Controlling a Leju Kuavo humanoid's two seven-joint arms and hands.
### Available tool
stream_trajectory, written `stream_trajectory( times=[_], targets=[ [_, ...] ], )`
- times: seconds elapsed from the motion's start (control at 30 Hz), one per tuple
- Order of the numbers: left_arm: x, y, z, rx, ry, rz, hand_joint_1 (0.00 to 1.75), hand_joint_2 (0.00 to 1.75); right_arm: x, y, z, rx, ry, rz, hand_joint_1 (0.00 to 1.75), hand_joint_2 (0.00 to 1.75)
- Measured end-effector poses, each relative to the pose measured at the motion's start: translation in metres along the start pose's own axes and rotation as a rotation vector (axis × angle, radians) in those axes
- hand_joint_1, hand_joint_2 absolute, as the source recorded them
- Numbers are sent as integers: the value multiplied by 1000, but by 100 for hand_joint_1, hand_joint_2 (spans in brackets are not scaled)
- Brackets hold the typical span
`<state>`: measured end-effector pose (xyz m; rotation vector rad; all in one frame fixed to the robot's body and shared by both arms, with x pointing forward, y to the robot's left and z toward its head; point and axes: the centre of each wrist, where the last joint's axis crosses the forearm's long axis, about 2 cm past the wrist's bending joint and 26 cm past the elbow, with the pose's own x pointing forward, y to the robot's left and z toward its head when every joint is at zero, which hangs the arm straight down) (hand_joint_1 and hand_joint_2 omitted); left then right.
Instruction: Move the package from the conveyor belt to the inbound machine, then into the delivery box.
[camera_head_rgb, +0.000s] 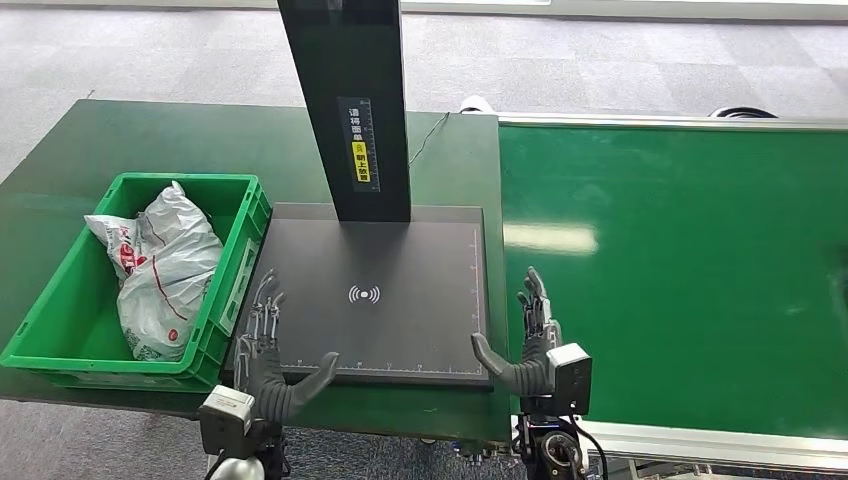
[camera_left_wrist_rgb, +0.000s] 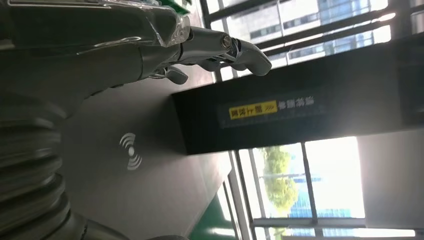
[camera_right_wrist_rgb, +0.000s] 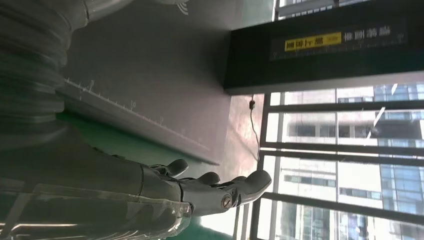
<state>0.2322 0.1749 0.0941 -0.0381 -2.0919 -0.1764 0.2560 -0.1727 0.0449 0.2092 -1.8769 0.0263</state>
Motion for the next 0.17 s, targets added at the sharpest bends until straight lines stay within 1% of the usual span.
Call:
stream_trajectory(
  times=[0.17],
  targets=[
    [-7, -12, 7, -37, 49, 72, 0, 175, 2, 15, 2, 85, -12, -7, 0, 175]
  ],
)
